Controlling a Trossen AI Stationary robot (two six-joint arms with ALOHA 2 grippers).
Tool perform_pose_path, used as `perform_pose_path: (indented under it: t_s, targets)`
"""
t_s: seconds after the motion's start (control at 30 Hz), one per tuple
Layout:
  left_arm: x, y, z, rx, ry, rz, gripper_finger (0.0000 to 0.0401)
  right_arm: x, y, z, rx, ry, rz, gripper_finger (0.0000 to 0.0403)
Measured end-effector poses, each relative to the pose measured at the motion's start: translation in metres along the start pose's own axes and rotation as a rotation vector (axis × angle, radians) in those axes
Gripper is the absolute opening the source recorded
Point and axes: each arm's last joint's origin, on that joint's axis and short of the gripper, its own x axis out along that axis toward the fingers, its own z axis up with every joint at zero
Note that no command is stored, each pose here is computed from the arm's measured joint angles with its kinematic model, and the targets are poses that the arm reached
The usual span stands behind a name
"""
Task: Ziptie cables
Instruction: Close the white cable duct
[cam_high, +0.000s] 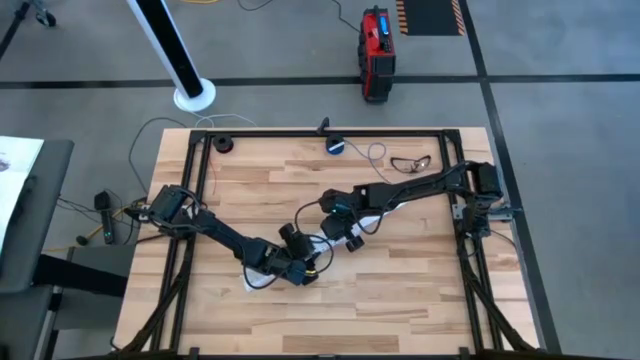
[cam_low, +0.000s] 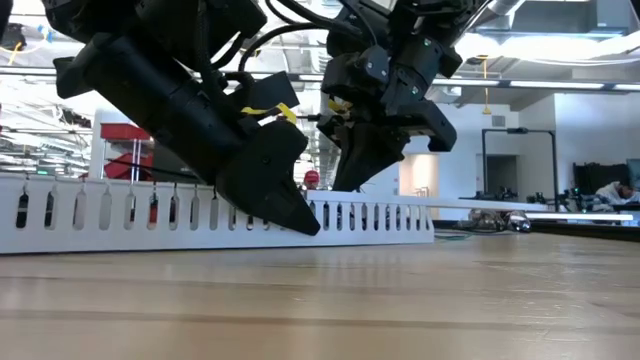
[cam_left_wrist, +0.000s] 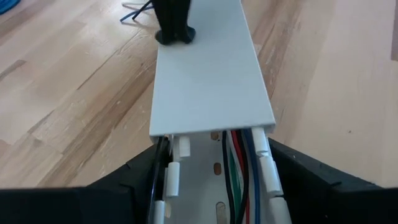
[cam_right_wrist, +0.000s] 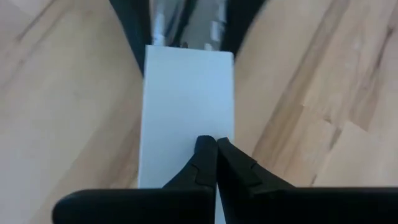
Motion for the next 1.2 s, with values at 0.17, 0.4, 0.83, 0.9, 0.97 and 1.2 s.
perform_pose_path:
  t_s: [0.17, 0.4, 0.83, 0.9, 0.97, 1.2]
  targets:
    - [0.0017, 0.001, 0.002, 0.04, 0.006, -0.013, 0.0231, 0.0023, 0.0105, 0.0063, -0.025, -0.005, 0.017, 0.0001]
    - [0.0018, 0.0011, 0.0025, 0.039, 0.0, -0.009, 0.0231, 0.0025, 0.0101, 0.0049, 0.031, -0.003, 0.032, 0.0]
    - [0.0031, 0.0015, 0.0039, -0.135, 0.014, -0.027, 0.0231, 0.0021, 0.0084, 0.0036, 0.067, 0.0, 0.033, 0.0]
    - [0.0035, 0.0016, 0.0041, -0.148, 0.024, -0.04, 0.0231, 0.0022, 0.0085, 0.0035, 0.068, 0.0, 0.033, 0.0]
    - [0.0039, 0.0016, 0.0043, -0.136, 0.038, -0.059, 0.0234, 0.0022, 0.0087, 0.0032, 0.068, 0.001, 0.035, 0.0]
    - [0.0064, 0.002, 0.0039, -0.177, 0.096, -0.12, 0.0267, 0.0026, 0.0093, 0.0034, 0.067, -0.002, 0.044, 0.0]
